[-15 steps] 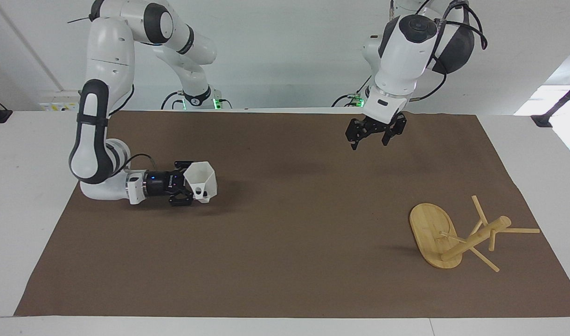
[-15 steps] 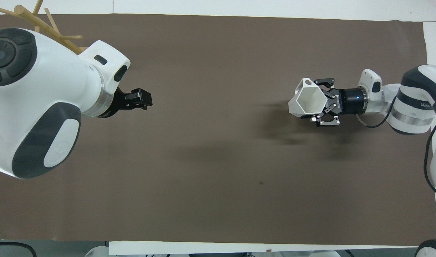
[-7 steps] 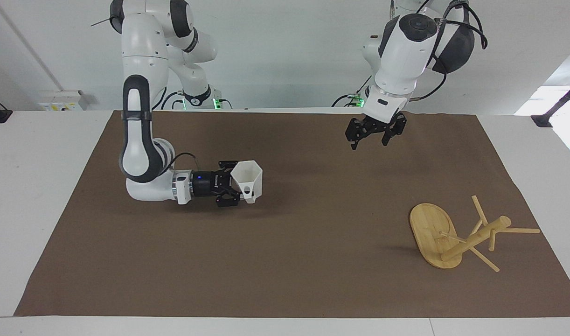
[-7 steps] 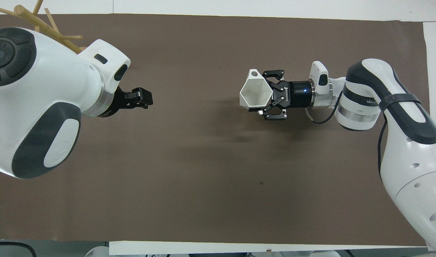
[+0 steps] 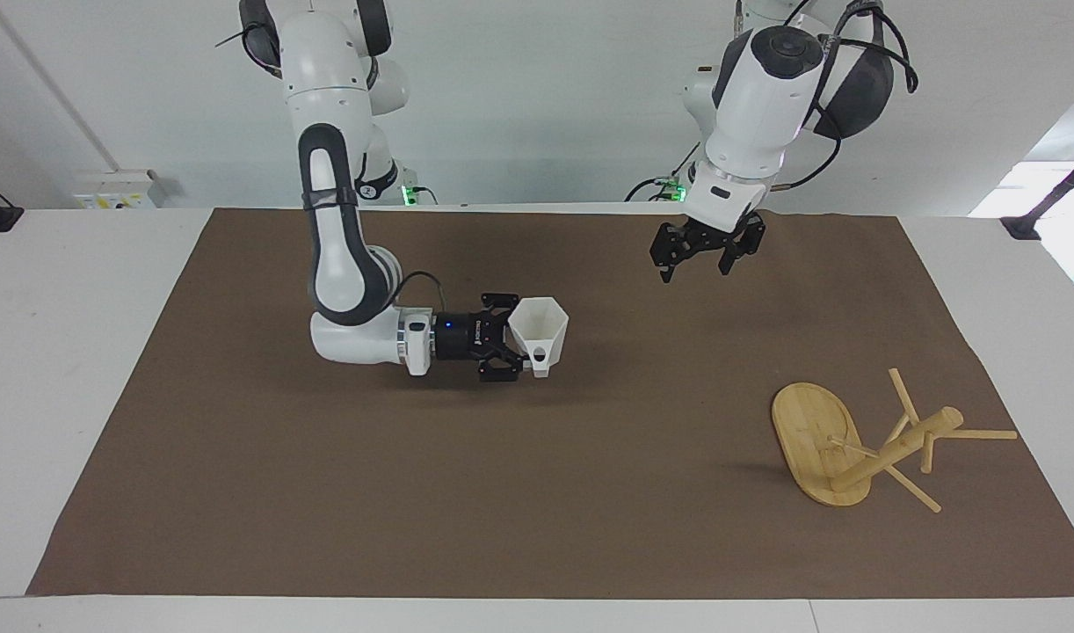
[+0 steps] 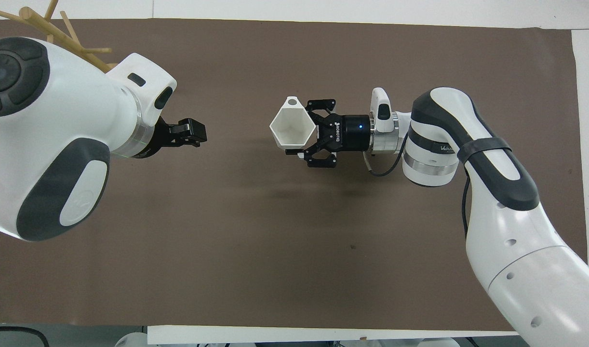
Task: Hang cup on rack
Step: 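Carry the mug with the right gripper toward the left gripper, then grasp the mug with the left gripper from the right gripper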
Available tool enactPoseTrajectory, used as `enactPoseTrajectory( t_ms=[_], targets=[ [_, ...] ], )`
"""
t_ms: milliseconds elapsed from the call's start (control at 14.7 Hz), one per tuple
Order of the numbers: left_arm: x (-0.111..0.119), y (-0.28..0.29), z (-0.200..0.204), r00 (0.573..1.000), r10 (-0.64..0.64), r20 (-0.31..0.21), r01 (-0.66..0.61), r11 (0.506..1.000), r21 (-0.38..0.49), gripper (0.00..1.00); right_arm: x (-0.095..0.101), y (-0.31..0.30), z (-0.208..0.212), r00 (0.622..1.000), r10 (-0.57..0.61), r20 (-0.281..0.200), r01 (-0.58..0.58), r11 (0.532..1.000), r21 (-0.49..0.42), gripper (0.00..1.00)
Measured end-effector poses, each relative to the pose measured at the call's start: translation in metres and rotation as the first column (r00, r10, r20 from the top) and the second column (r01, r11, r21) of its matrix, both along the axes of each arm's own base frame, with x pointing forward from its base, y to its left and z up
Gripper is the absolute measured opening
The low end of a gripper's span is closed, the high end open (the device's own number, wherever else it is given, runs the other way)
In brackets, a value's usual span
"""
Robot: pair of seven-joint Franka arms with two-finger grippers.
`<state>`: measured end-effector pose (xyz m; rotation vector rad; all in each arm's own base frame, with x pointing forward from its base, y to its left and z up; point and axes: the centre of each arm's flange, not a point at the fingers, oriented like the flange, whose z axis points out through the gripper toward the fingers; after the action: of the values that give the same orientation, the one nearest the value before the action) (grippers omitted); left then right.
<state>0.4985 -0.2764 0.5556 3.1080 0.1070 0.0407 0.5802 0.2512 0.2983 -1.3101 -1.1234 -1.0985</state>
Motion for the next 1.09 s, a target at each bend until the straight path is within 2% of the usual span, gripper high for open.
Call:
enactPoseTrajectory(
  t_ms=[272,612,952,1088],
  targets=[
    [0.0,0.0,0.0,1.0,0.0,0.002,0.0,1.0,-0.001,1.0,-0.011,0.034,0.004,0.998,-0.007,-0.055,0.006,1.0,-0.011,0.8],
    [0.001,-0.001,0.0,1.0,0.0,0.005,0.0,1.0,-0.003,1.0,-0.03,0.081,0.001,0.996,-0.039,-0.076,0.037,0.999,-0.026,0.8],
    [0.001,-0.013,-0.007,1.0,-0.002,0.005,0.002,1.0,-0.008,0.99,-0.045,0.106,0.002,0.999,-0.022,-0.035,0.02,0.998,-0.053,0.8],
    [0.001,-0.031,-0.021,1.0,0.001,-0.007,-0.001,1.0,-0.005,0.99,-0.046,0.108,0.003,1.0,-0.017,0.003,0.017,0.999,-0.051,0.8]
  ],
)
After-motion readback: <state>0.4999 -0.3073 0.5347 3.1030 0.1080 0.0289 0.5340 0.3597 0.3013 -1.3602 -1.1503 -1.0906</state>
